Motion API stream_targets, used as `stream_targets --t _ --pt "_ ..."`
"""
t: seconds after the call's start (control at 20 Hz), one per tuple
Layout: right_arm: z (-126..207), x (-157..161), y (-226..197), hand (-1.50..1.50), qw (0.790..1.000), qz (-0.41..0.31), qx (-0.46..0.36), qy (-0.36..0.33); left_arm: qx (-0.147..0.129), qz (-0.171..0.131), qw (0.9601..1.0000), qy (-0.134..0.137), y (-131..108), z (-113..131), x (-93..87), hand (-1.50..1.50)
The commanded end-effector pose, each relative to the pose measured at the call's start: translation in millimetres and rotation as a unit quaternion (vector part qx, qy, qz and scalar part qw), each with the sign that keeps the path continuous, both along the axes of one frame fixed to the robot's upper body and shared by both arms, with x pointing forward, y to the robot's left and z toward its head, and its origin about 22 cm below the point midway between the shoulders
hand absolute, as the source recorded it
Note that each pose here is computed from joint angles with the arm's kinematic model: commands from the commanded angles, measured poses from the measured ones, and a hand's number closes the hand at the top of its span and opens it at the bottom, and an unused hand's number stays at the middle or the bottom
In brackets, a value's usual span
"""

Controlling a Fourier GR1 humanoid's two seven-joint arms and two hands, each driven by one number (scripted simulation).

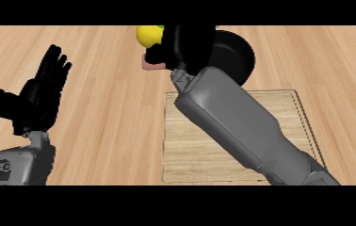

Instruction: Pick the lemon from the tray and place it in the pot

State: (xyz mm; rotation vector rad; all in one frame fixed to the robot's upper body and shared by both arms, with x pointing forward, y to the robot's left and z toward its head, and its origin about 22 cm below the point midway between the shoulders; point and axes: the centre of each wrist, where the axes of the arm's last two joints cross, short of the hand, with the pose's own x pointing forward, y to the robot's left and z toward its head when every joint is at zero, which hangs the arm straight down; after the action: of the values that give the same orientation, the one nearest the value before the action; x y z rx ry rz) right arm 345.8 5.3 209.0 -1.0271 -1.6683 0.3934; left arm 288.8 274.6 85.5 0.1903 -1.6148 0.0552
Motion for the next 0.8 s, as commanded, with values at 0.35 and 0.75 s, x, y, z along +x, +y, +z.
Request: stream_targets --t 0.35,0.75 --pt "-57.2 60.1 -59.1 1.50 0.980 -0.146 -0.135 0.017 -0.003 -0.004 1.0000 -0.006 -0.8 8.3 -1.8 0.00" --pt "-92.0 93.2 -107.4 1.50 0.979 -0.145 -0.139 0.046 0.000 0.000 1.0000 0.002 -8.9 -4.0 3.4 0.00"
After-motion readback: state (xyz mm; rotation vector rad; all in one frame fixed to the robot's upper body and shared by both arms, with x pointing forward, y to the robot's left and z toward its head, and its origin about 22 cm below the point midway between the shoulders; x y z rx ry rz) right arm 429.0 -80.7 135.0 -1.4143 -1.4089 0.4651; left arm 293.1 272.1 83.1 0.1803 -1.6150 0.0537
